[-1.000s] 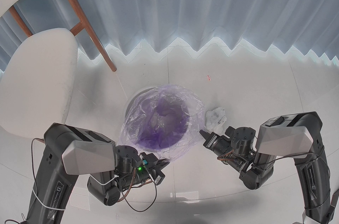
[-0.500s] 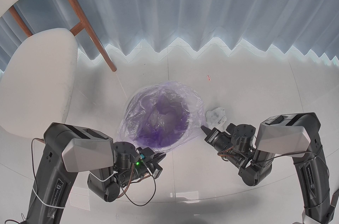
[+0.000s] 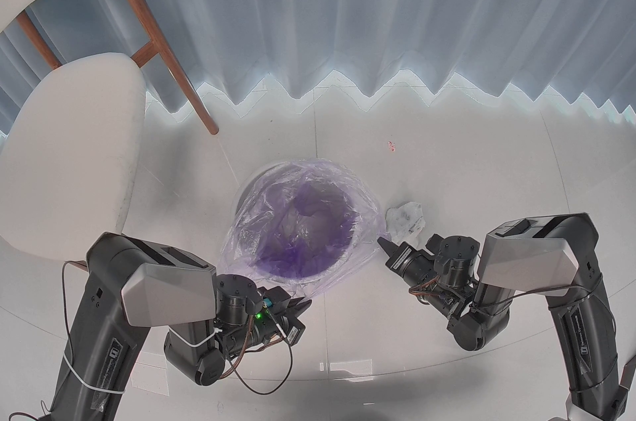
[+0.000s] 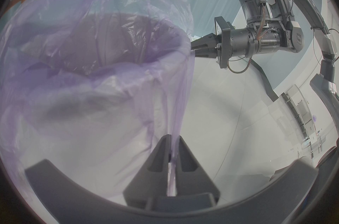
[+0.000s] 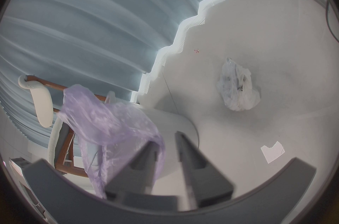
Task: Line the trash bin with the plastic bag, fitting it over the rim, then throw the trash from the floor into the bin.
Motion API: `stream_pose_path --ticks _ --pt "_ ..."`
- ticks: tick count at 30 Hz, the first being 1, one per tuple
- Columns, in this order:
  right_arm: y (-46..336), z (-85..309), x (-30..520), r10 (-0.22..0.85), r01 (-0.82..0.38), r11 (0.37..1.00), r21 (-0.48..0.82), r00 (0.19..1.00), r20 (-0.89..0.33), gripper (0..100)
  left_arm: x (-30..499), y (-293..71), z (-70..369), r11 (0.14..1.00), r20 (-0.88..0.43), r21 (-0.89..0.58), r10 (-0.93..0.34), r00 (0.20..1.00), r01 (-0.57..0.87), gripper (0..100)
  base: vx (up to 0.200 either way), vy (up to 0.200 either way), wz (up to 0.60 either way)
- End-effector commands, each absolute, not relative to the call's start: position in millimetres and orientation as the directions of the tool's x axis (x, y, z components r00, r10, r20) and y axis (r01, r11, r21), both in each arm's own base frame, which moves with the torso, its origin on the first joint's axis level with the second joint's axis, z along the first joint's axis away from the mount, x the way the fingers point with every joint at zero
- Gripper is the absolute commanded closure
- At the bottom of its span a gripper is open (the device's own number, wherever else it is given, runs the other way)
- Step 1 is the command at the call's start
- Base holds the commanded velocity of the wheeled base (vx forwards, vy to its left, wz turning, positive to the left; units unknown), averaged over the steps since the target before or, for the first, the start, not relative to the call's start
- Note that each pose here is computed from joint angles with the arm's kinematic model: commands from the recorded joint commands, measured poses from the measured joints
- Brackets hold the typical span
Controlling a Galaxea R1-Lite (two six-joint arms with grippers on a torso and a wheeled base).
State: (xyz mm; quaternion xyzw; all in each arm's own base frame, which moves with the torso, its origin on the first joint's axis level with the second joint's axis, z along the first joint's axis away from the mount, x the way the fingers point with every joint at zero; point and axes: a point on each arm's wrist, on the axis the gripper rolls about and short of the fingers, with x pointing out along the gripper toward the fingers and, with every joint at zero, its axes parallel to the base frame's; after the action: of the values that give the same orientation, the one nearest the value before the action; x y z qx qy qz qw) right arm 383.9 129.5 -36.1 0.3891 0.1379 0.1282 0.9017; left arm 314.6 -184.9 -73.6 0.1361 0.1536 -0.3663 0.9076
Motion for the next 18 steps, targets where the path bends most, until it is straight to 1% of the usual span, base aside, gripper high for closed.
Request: stream_pose_path --ticks 1,7,10,13,18 --pt "130 -37 383 0.345 -0.133 0.661 0.738 0.928 -0.142 0 314 -185 -74 0.694 -0.378 0.133 -0.625 0.683 0.708 0 0.000 0.000 0.00" --pt "130 -36 381 0.345 -0.127 0.660 0.741 0.927 -0.148 0 307 -183 -68 0.686 -0.388 0.129 -0.629 0.673 0.716 0 0.000 0.000 0.00" --pt "130 -38 380 0.343 -0.122 0.660 0.741 0.927 -0.153 0 295 -182 -52 0.676 -0.386 0.131 -0.639 0.666 0.725 0 0.000 0.000 0.00" --pt "129 -38 379 0.344 -0.120 0.661 0.741 0.926 -0.157 0 273 -179 -40 0.658 -0.416 0.123 -0.645 0.641 0.743 0 0.000 0.000 0.00" --pt "129 -41 375 0.349 -0.108 0.663 0.741 0.920 -0.178 0 250 -169 -18 0.652 -0.428 0.123 -0.646 0.633 0.748 0 0.000 0.000 0.00"
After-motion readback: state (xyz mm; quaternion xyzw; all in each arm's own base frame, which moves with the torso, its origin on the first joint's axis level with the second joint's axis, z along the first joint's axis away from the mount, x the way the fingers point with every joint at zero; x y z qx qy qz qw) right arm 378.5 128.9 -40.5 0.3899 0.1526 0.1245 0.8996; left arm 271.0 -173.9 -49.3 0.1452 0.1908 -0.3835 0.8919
